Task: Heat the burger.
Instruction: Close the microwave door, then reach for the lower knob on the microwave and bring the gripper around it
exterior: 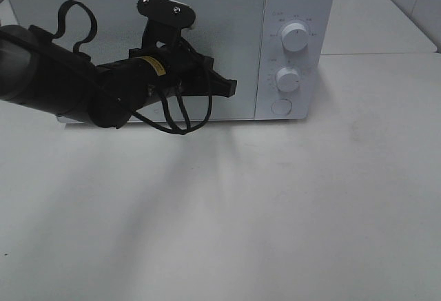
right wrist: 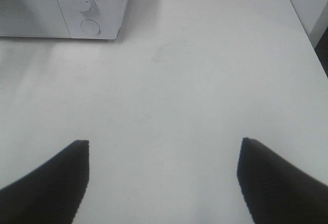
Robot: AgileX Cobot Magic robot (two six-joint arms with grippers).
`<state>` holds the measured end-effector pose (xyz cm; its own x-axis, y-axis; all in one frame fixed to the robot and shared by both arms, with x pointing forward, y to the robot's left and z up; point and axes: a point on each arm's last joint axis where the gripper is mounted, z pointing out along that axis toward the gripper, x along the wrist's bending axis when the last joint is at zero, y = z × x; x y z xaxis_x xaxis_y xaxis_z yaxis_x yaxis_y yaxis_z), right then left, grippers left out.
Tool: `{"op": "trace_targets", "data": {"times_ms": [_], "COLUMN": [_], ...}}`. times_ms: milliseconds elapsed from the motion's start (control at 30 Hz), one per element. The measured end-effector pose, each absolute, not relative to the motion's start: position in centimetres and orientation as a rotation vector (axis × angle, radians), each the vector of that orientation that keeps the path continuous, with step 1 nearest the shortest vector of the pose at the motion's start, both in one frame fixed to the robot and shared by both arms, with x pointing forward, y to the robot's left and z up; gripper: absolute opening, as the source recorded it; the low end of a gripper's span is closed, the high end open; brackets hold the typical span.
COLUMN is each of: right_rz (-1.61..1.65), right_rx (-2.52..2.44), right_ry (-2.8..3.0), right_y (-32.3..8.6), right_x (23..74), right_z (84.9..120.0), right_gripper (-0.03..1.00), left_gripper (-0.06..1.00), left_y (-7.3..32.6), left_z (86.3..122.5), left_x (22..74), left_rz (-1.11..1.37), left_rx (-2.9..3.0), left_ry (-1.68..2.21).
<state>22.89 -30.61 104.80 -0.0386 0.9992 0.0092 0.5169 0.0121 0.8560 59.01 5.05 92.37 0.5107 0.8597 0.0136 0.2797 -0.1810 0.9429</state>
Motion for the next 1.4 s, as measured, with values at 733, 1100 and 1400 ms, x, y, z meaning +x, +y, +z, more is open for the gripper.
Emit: {"op": "trace_targets", "data": {"times_ms": [733, 1100, 1400], "right_rz": [0.930, 0.930, 0.930], "right_rx": [1.578, 1.578, 1.578], "right_ry": [1.631, 1.631, 1.631], "right_y": [-30.6, -30.6, -30.6], "right_x": [22.9, 22.9, 22.9], "right_z": [104.8, 104.8, 104.8], "right_gripper": [0.76, 0.76, 0.76], "left_gripper": [0.31, 0.97, 0.97], "left_y": [5.2, 6.1, 8.1], "left_z": [94.2, 95.6, 98.7], "left_x": [55.0, 52.0, 48.5], "left_rz": [0.529, 0.274, 0.099], "left_rx": [1.830, 2.104, 2.354], "left_ry": [1.096, 1.178, 1.162]}}
